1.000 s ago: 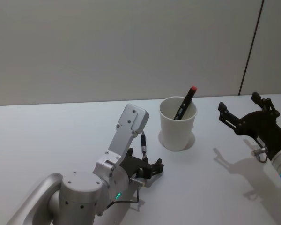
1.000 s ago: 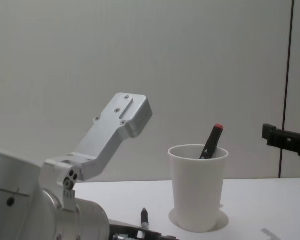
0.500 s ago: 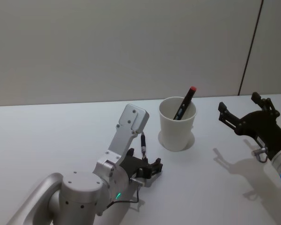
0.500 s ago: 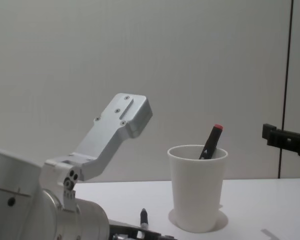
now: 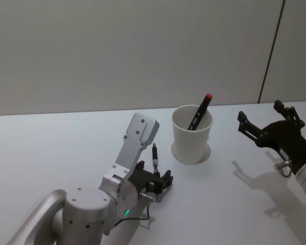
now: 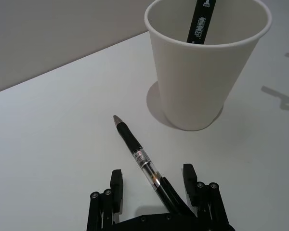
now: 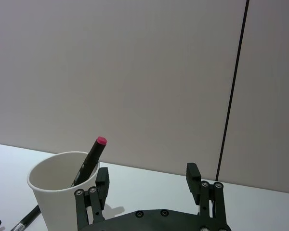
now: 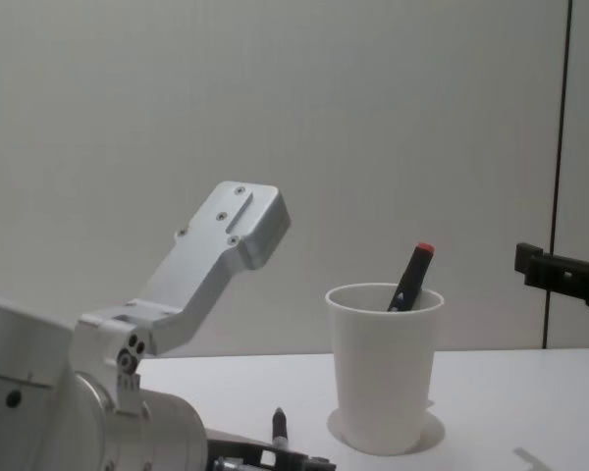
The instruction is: Place the pen into the pen holder.
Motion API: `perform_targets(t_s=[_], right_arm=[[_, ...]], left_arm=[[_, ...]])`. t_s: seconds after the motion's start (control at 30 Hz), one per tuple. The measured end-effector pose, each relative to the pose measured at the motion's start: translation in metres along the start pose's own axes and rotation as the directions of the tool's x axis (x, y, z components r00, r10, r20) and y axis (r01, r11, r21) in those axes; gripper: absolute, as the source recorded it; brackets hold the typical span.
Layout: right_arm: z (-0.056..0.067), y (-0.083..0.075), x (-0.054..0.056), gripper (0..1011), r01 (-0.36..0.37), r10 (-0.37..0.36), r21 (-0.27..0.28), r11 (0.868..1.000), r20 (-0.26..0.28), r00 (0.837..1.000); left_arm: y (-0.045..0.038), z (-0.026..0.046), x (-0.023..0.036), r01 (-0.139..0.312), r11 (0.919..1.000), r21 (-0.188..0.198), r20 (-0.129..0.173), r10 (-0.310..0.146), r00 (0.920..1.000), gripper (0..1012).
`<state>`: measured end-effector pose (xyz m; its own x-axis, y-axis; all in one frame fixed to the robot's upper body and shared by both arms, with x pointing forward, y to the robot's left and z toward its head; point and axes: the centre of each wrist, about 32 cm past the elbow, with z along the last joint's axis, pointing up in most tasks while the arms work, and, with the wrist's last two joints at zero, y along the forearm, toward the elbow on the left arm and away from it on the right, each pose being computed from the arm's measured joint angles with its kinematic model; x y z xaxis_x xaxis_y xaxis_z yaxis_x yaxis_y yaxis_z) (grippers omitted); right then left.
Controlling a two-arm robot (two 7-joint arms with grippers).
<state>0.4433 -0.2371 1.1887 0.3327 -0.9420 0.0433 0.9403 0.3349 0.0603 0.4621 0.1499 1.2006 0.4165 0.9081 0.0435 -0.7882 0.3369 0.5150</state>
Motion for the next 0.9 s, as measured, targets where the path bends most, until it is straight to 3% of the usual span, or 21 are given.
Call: perform_targets(t_s=[0.9], right_arm=[[0.0, 0.0, 0.0, 1001, 0.0, 0.0, 0.0, 1.0, 0.0, 1.0]], left_arm=[[0.001, 0.0001, 0.001, -0.01, 0.9999, -0.011, -0.004, 0.01, 0.9999, 595]])
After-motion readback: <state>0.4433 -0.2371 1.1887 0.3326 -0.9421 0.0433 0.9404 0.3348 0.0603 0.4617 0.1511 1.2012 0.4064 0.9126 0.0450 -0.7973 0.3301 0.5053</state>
